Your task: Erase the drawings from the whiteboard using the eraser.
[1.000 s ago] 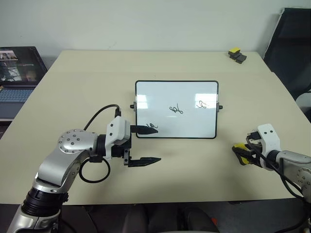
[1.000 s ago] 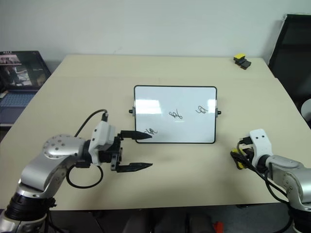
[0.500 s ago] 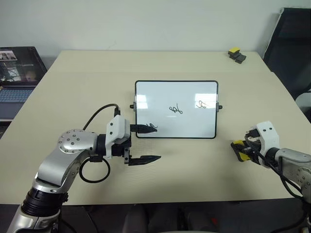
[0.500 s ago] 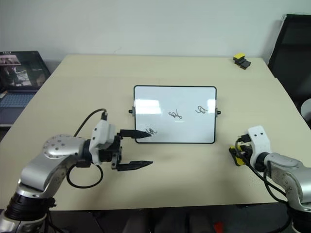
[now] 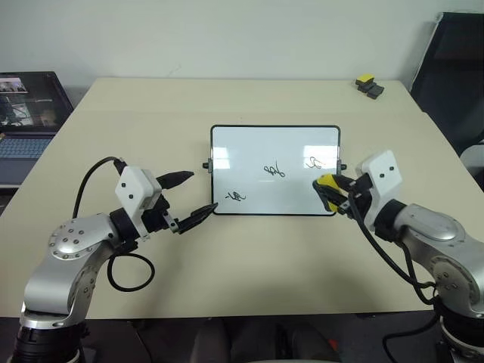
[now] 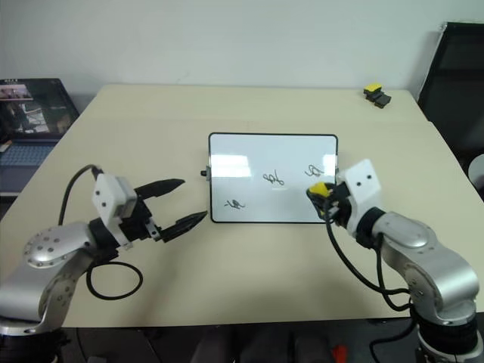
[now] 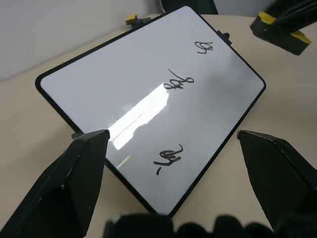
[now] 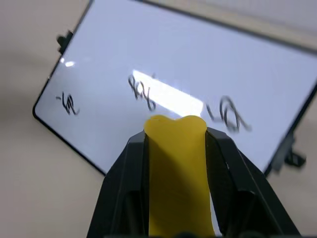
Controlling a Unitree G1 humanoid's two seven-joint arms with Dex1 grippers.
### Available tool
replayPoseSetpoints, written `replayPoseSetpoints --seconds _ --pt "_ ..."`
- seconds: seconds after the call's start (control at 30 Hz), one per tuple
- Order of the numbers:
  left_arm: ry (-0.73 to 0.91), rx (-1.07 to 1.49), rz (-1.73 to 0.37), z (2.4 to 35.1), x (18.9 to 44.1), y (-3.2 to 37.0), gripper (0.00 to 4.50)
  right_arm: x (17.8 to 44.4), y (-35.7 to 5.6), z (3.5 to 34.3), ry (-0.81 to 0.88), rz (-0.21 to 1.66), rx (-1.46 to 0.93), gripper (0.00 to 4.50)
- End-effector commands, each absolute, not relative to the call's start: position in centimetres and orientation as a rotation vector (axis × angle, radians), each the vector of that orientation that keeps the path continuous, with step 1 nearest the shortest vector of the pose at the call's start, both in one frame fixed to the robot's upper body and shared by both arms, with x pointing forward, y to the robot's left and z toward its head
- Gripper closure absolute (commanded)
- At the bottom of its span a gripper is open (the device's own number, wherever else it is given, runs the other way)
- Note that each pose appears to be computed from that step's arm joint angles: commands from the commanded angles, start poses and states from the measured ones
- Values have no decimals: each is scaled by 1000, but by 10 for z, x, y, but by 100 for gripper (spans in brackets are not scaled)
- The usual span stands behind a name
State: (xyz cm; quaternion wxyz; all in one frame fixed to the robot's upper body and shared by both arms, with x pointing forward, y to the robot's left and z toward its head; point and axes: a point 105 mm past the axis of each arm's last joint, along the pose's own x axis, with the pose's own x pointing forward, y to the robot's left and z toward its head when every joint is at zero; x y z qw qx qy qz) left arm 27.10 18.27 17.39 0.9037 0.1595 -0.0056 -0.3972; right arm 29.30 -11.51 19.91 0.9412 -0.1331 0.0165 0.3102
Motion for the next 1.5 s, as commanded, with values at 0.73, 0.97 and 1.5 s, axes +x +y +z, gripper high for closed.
replayPoseSetpoints --seconds 0.73,0.97,1.5 --pt "206 409 -789 151 256 222 0 306 17 197 -231 942 -844 330" --pt "274 402 -823 142 249 225 0 310 38 183 -222 1016 -942 330" --pt "267 388 -859 143 248 223 0 342 65 165 -209 1015 -1023 331"
